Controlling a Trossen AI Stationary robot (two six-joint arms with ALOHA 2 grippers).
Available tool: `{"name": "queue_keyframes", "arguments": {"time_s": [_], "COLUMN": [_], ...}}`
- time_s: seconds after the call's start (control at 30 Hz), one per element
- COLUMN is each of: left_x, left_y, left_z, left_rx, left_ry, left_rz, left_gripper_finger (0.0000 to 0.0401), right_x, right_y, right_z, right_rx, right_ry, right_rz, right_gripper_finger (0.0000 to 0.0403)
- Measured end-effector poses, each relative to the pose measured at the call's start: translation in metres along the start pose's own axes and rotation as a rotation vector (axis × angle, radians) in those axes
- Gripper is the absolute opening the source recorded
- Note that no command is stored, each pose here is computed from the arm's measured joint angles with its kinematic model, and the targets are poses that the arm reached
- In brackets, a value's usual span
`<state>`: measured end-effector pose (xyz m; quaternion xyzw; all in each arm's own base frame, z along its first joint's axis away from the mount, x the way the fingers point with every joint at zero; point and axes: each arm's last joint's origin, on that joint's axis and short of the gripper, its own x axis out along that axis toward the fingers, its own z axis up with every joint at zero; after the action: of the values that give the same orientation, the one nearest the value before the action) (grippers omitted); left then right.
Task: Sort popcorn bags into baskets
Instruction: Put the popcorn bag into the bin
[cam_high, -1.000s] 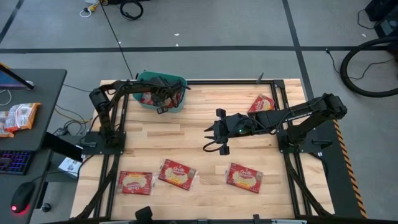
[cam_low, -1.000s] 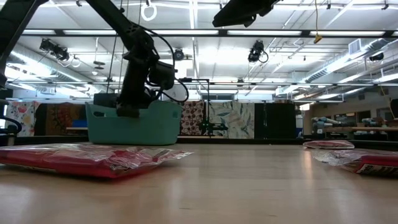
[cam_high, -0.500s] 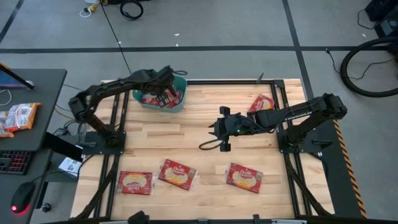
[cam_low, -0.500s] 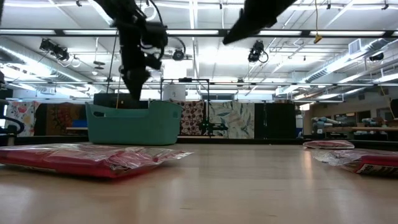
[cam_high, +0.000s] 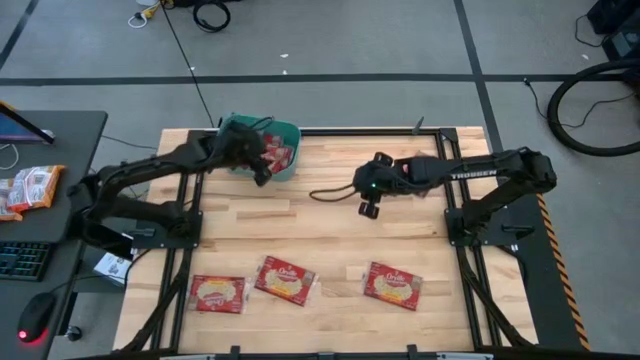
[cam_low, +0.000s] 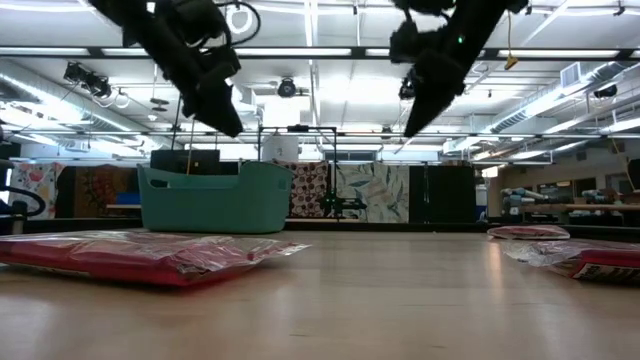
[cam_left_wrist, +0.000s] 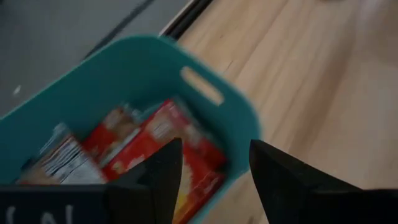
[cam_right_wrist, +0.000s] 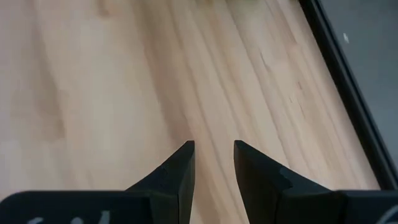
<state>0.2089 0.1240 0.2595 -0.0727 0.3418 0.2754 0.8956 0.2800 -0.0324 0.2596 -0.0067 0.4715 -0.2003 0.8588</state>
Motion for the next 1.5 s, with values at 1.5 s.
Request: {"name": "queue_keyframes", "arguments": {"time_s": [1.5], "left_x": [-0.010], "left_y": [-0.093], "left_z": [-0.075], "left_rx": [0.355], "left_ry": [-0.200], "left_rz": [-0.691], "left_gripper_finger": [0.0189], "right_x": [0.022], "right_y": [0.168], "right_z": [-0.073], "right_rx": [-0.177], "right_ry": [0.395], "right_rz": [0.500], "right_gripper_finger": [0.0140]}}
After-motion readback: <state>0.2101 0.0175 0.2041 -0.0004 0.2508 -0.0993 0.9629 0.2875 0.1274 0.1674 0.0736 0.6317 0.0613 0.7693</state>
